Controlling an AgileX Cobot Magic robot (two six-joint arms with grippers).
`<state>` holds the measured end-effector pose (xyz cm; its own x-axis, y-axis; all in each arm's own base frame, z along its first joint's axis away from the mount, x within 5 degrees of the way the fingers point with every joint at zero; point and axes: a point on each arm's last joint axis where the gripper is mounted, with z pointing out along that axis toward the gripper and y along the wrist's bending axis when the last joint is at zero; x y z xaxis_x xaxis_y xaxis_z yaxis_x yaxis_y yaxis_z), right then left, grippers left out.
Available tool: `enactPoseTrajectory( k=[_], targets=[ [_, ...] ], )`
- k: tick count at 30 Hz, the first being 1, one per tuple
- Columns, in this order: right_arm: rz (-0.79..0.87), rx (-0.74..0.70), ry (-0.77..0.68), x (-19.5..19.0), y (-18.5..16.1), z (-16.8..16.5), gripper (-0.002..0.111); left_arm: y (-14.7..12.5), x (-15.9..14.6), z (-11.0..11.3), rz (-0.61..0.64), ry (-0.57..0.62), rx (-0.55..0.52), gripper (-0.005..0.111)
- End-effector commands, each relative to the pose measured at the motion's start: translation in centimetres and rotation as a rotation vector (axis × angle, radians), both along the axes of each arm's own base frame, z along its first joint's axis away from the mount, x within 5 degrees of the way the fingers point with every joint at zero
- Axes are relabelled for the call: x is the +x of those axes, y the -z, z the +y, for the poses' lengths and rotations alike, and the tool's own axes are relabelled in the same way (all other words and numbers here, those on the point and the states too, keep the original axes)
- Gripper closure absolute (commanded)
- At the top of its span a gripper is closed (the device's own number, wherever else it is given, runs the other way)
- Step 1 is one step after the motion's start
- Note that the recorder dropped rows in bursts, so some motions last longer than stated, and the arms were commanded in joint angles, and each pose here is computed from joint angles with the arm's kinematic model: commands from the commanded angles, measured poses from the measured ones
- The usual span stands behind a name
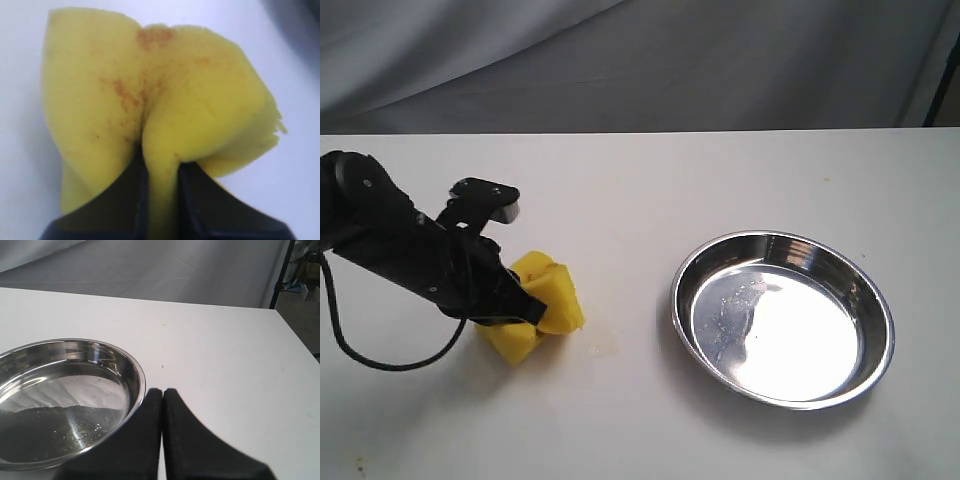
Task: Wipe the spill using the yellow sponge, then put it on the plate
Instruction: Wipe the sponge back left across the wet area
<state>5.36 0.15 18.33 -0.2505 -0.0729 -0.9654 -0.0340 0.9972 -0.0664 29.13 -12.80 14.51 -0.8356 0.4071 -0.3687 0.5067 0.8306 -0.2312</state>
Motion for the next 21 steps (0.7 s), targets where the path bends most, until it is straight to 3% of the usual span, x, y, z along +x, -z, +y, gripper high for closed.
enactPoseTrajectory(
  k=[1,9,21],
  targets=[
    [-0.001,0.002,-0.002,0.0,0.1,0.0,0.108,0.0,1.3,3.4,0.000,-0.130,0.009,0.107],
    [-0.001,0.002,-0.002,0.0,0.1,0.0,0.108,-0.3,2.6,7.3,-0.006,-0.287,-0.018,0.107],
    [-0.001,0.002,-0.002,0.0,0.1,0.0,0.108,-4.4,3.3,7.2,-0.095,-0.286,-0.084,0.107]
  ],
)
